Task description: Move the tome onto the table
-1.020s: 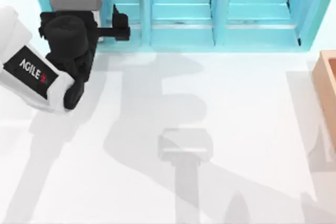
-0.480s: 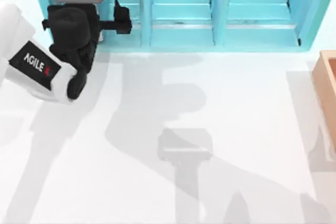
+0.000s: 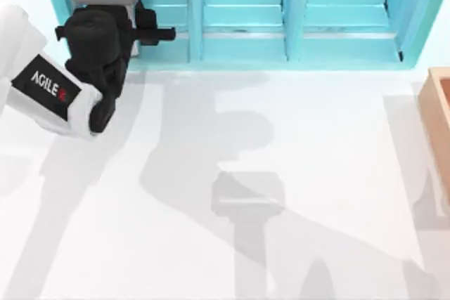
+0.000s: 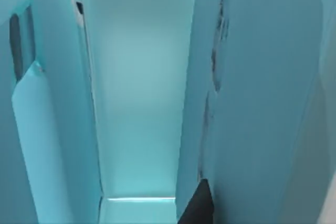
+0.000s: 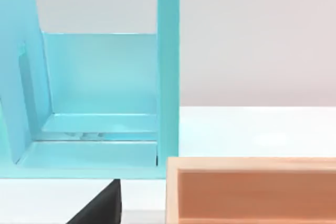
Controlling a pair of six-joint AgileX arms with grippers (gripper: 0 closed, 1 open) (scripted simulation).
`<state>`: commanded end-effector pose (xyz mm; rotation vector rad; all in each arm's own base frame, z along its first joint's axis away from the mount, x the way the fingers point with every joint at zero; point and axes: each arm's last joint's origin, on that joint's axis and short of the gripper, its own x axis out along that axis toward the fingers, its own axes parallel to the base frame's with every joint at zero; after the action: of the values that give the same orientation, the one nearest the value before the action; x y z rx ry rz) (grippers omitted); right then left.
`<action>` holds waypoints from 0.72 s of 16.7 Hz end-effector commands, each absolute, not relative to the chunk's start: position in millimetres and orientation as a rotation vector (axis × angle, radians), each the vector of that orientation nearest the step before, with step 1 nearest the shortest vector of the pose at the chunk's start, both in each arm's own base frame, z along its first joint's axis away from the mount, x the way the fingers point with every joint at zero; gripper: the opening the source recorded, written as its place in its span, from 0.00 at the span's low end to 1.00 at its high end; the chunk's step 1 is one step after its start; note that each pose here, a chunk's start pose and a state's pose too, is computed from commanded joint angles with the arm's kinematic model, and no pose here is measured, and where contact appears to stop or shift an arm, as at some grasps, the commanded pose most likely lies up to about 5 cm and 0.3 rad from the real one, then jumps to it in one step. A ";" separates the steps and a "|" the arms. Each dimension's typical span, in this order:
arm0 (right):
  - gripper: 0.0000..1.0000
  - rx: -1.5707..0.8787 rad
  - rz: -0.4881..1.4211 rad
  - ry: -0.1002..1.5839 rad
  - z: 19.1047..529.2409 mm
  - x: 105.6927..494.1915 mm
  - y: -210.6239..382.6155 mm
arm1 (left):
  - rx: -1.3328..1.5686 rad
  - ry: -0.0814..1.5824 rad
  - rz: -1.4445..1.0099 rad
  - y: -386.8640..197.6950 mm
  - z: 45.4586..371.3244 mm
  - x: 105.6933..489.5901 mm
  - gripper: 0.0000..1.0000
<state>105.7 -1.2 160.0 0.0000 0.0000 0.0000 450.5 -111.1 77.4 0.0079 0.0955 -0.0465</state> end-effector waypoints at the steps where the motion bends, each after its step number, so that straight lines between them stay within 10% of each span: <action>1: 1.00 0.000 0.000 0.000 160.0 105.7 -1.2 | 0.008 0.096 -0.047 -111.1 77.4 450.5 0.25; 4: 1.00 0.000 0.000 0.000 160.0 105.7 -1.2 | 0.008 0.096 -0.047 -111.1 77.4 450.5 0.02; 12: 1.00 0.000 0.000 0.000 160.0 105.7 -1.2 | 0.008 0.096 -0.047 -111.1 77.4 450.5 0.00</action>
<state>105.7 -1.2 160.0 0.0000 0.0000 0.0000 450.5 -111.1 77.4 0.0079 0.0955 -0.0465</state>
